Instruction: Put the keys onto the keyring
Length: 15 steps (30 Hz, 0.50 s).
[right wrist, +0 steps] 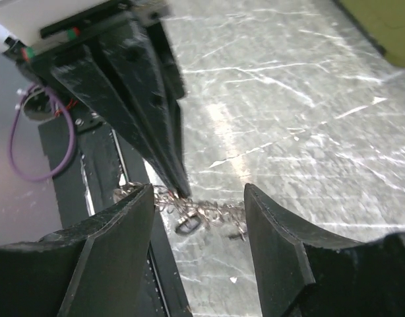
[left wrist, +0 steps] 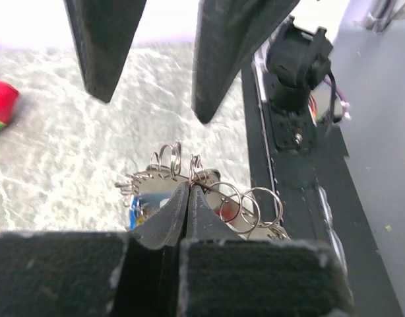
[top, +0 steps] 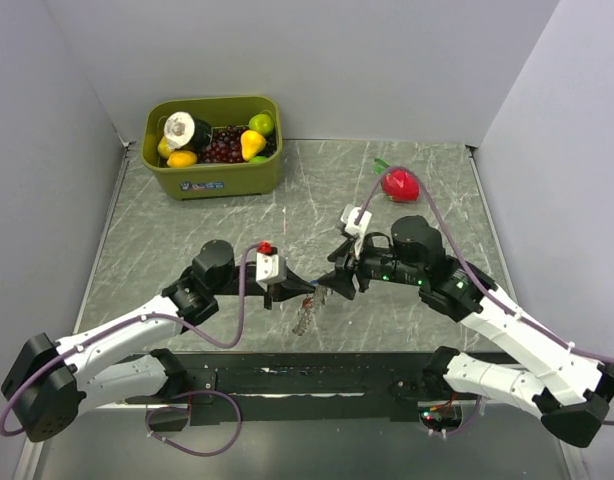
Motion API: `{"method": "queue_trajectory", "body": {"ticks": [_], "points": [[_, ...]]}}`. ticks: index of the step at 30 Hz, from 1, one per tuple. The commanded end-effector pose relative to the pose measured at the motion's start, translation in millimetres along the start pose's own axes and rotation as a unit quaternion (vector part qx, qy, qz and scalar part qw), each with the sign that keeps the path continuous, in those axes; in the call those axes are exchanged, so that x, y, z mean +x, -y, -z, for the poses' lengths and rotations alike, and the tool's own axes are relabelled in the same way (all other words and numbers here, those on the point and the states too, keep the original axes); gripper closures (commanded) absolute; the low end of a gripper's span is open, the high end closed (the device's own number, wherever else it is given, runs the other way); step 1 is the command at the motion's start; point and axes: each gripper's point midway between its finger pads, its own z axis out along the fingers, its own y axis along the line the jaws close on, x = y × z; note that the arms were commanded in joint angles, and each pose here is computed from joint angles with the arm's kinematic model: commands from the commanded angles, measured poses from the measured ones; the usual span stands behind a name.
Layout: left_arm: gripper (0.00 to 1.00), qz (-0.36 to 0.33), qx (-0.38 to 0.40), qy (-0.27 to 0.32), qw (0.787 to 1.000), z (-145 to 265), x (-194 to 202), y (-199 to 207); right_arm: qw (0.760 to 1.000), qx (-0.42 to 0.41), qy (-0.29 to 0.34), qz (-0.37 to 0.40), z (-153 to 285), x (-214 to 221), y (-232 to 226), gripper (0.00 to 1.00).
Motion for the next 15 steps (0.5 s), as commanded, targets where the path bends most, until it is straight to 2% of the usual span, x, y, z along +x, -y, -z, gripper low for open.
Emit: {"method": "queue_trajectory", "body": {"ticks": [1,4,9,15], "points": [[0.99,-0.072,-0.038,0.137,0.987,11,-70,-3,0.998,0.024,0.058,-0.009,14,-21,10,0.37],[0.99,-0.07,-0.052,0.18,0.98,20,-80,0,0.995,0.006,0.096,-0.004,27,-29,4,0.38],[0.99,-0.065,-0.031,0.215,0.974,26,-86,10,0.987,-0.09,0.132,0.022,43,-40,-30,0.39],[0.99,-0.049,0.015,0.218,0.975,22,-88,18,0.982,-0.158,0.105,0.022,37,-29,-46,0.56]]}}
